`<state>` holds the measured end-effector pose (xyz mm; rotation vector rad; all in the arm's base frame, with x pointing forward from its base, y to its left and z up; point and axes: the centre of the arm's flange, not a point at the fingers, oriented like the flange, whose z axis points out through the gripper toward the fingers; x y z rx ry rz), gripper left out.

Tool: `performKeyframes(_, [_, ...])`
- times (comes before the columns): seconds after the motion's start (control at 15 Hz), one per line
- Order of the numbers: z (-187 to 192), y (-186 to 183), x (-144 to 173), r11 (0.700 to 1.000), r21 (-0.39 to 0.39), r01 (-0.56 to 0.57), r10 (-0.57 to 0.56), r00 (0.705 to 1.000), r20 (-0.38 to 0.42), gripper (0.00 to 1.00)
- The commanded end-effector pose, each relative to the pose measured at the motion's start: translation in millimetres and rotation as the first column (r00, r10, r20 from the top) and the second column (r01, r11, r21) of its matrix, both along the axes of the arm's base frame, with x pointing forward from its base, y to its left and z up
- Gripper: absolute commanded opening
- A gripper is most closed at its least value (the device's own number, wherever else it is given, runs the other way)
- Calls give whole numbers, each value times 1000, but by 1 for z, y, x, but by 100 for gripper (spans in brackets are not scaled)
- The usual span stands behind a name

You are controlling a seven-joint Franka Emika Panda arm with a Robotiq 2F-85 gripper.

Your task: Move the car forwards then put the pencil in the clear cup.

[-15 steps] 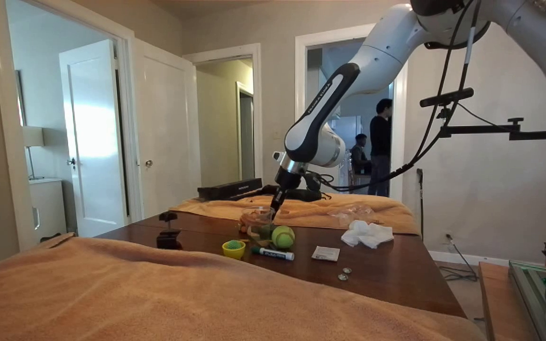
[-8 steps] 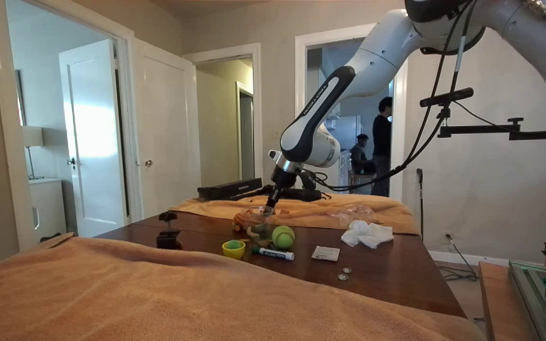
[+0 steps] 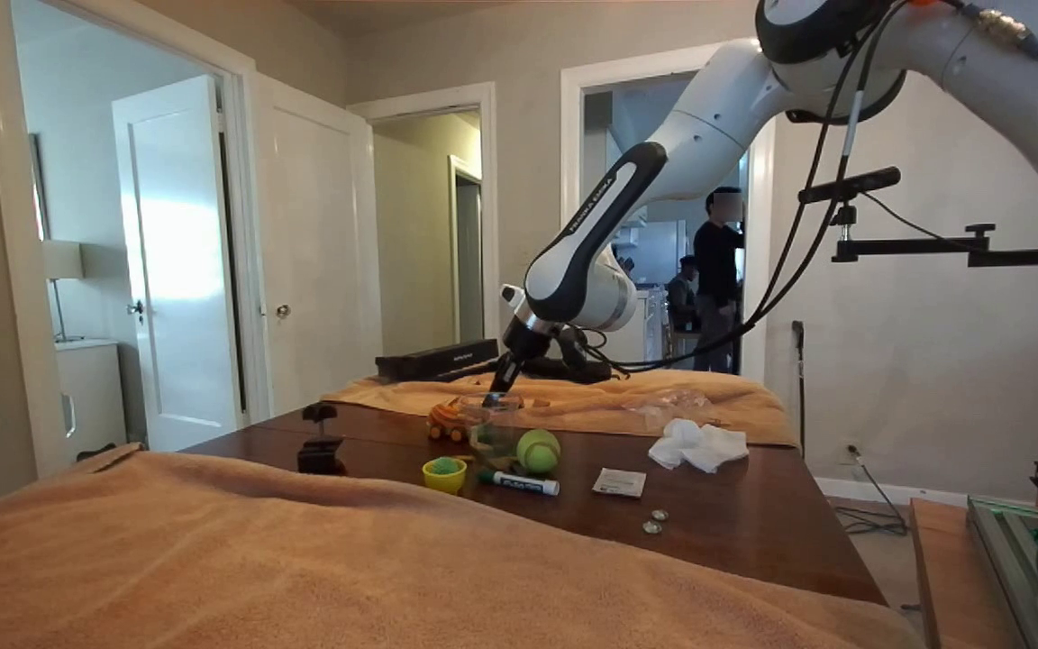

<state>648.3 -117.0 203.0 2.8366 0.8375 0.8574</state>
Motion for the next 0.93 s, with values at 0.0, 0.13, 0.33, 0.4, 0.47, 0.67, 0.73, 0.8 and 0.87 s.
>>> performKeyframes(0.0, [13, 2, -16, 996, -77, 40, -37, 998, 44, 28])
performKeyframes(0.13, [23, 1, -34, 989, -125, 75, -67, 996, 62, 41])
performKeyframes(0.33, [43, 2, -66, 978, -151, 145, -138, 989, 56, 61])
performKeyframes(0.4, [46, 1, -74, 976, -154, 155, -152, 988, 31, 68])
performKeyframes(0.47, [49, 1, -82, 973, -153, 170, -171, 985, 11, 76])
performKeyframes(0.67, [48, 5, -104, 978, -122, 167, -180, 978, -102, 96])
performKeyframes(0.73, [46, 9, -109, 981, -108, 159, -173, 975, -142, 100])
performKeyframes(0.8, [43, 14, -113, 984, -102, 149, -165, 971, -173, 100])
performKeyframes(0.87, [40, 19, -116, 987, -91, 136, -151, 969, -196, 100])
